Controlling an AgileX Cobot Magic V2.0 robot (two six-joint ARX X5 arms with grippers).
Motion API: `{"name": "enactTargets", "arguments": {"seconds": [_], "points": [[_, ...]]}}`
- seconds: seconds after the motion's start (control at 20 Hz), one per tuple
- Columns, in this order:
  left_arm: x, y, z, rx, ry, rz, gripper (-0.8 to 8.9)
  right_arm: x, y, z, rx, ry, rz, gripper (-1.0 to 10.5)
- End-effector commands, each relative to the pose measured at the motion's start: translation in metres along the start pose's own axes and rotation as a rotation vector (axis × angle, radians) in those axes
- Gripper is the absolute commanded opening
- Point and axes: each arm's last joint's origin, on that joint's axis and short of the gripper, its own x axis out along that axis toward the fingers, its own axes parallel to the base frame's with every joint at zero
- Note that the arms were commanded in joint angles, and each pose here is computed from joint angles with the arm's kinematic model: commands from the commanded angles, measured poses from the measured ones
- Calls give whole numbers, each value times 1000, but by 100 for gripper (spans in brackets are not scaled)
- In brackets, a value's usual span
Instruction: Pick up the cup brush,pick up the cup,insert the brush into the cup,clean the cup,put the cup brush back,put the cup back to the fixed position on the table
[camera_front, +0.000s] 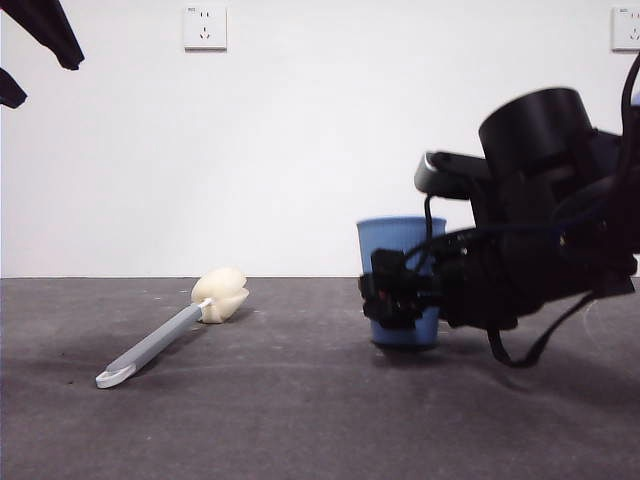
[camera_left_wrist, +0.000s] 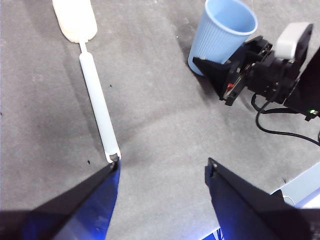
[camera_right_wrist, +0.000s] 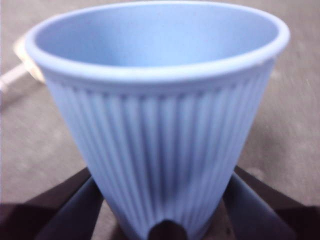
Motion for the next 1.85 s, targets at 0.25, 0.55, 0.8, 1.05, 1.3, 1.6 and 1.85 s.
{"name": "enactTargets", "arguments": {"seconds": [0.25,0.55,0.8,1.05,1.3,1.6,1.85], "points": [[0,0,-1,13,0,2,292,1,-2,-12,34,87,-9,104],[0,1,-1,11,3,18,292,-1,0,-22,38,196,13,352],[0,2,-4,8,26,37,292,-5,5,-19,36,230,26,419],[0,2,-4,7,26,38,292,-16,6,-2,49,264,23,419],[0,2,-4,7,27,37,292,-49,9,29,32,354,32,418],[0,2,-4,35,27,35,292,-128,4,87,43,267,50,409],[0,2,-4,90,29,34,291,-190,-4,114,51,188,60,405]]}}
